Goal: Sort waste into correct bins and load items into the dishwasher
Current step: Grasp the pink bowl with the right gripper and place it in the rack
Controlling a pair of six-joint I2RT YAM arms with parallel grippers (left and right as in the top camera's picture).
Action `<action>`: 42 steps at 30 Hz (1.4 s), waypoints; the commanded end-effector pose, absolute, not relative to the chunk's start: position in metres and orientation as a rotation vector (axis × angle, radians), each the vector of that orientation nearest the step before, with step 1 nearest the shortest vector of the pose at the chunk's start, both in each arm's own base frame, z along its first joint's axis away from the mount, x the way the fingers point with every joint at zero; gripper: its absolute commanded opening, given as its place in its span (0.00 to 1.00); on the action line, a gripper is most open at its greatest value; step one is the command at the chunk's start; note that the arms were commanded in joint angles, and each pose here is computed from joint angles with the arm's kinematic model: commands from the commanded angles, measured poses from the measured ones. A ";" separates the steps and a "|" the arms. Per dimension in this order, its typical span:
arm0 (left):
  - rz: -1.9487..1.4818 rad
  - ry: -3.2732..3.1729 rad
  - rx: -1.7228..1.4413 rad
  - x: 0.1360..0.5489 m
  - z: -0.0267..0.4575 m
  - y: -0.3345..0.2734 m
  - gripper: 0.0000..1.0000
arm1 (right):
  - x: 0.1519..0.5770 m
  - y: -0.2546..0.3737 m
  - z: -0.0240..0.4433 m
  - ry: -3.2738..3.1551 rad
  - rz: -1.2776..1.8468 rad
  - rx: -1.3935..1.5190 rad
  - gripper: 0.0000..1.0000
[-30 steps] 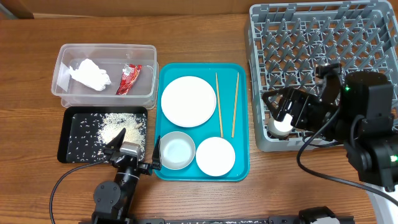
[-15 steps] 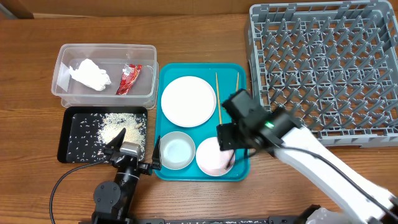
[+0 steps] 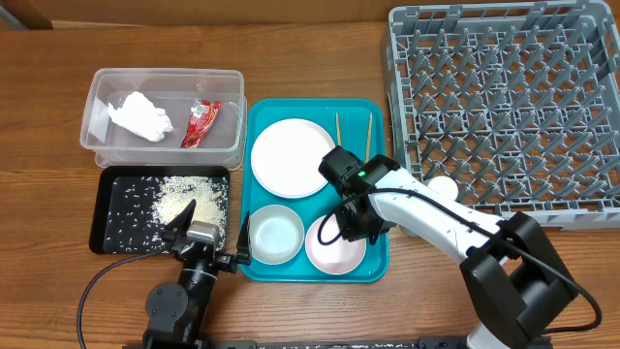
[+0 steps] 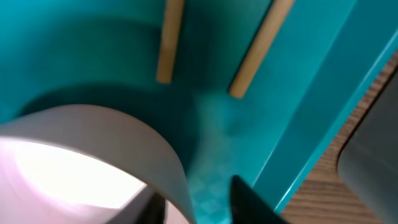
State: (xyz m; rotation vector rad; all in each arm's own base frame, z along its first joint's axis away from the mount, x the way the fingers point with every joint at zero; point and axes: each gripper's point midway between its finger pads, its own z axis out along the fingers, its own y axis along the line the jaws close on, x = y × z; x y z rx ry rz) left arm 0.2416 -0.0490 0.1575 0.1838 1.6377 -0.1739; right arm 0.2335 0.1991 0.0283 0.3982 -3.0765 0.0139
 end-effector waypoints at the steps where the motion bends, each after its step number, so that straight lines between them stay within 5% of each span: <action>1: -0.168 1.632 0.201 0.241 0.157 -0.050 1.00 | 0.234 0.200 0.031 -3.082 0.006 0.415 0.12; 2: -0.168 1.632 0.201 0.241 0.157 -0.050 1.00 | 0.234 0.200 0.031 -3.082 0.006 0.413 0.04; 8: -0.168 1.632 0.201 0.241 0.157 -0.050 1.00 | 0.237 0.194 0.050 -3.124 0.034 0.418 0.04; 14: -0.168 1.632 0.201 0.241 0.157 -0.050 1.00 | 0.265 0.171 0.133 -3.403 0.161 0.300 0.04; 21: -0.168 1.632 0.201 0.241 0.157 -0.050 1.00 | 0.305 0.073 0.280 -3.946 0.892 -0.500 0.04; 25: -0.168 1.632 0.201 0.241 0.157 -0.050 1.00 | 0.305 0.025 0.326 -3.895 1.397 -0.933 0.04; 29: -0.168 1.631 0.201 0.241 0.157 -0.050 1.00 | 0.311 -0.026 0.324 -3.640 1.664 -1.205 0.04; 34: -0.168 1.632 0.201 0.241 0.157 -0.050 1.00 | 0.327 -0.084 0.290 -3.405 1.589 -1.470 0.04; 42: -0.168 1.632 0.201 0.241 0.157 -0.050 1.00 | 0.347 -0.137 0.231 -3.129 1.655 -1.522 0.04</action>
